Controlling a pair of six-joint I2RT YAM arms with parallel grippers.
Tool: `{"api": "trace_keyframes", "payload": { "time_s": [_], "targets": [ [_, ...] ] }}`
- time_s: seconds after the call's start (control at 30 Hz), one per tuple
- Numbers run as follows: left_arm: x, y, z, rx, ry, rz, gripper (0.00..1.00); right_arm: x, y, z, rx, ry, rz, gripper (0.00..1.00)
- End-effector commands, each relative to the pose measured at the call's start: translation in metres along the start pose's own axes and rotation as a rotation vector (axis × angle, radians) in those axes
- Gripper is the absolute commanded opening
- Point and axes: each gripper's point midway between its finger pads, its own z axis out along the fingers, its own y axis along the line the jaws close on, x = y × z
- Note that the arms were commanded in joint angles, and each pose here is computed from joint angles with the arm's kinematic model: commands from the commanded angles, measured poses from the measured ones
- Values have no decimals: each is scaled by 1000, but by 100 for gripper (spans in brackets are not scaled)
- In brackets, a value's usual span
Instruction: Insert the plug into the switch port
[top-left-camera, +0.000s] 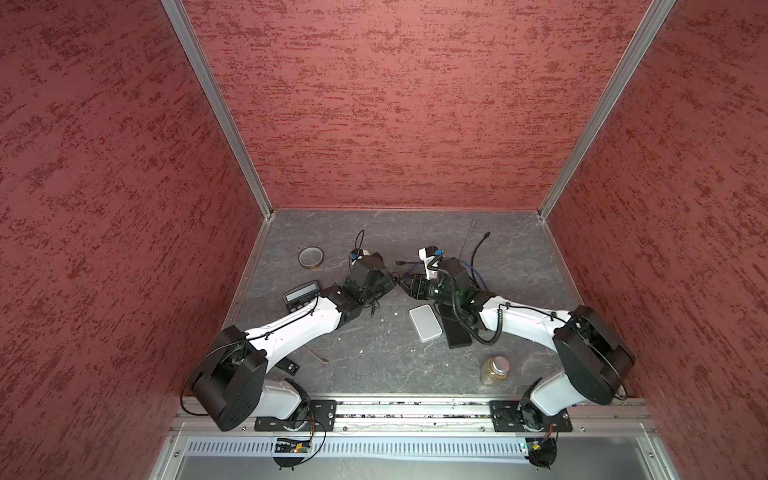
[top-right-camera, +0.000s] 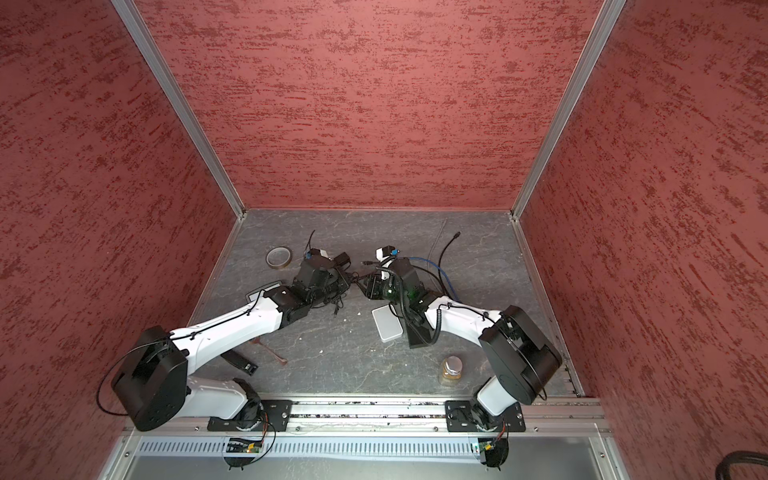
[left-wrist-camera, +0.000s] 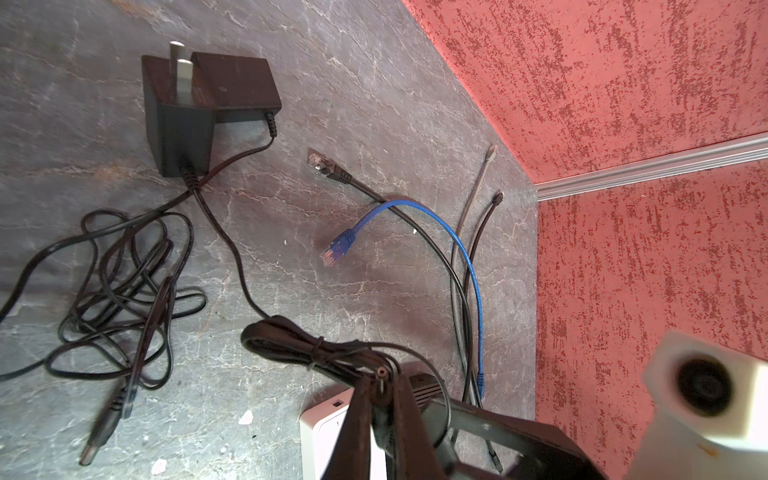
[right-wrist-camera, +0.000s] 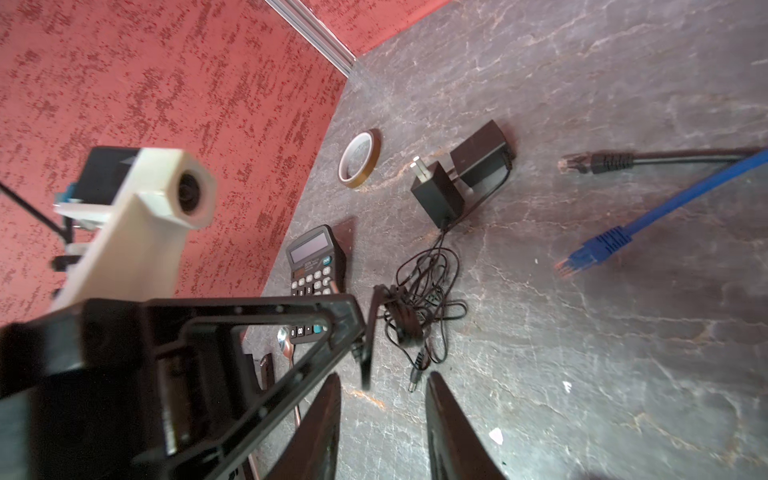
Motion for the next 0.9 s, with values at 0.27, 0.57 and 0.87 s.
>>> {"api": "trace_keyframes", "payload": {
  "time_s": [0.27, 0.57, 0.87],
  "targets": [
    [3, -6, -5, 44, -15, -9, 0, -17, 22, 12, -81, -46, -1, 16],
    [6, 1, -7, 26, -5, 14, 1, -18, 18, 12, -36, -37, -101, 0],
    [-26, 22, -44, -48, -76, 128, 39, -6, -2, -18, 130, 82, -544, 0]
  ]
}}
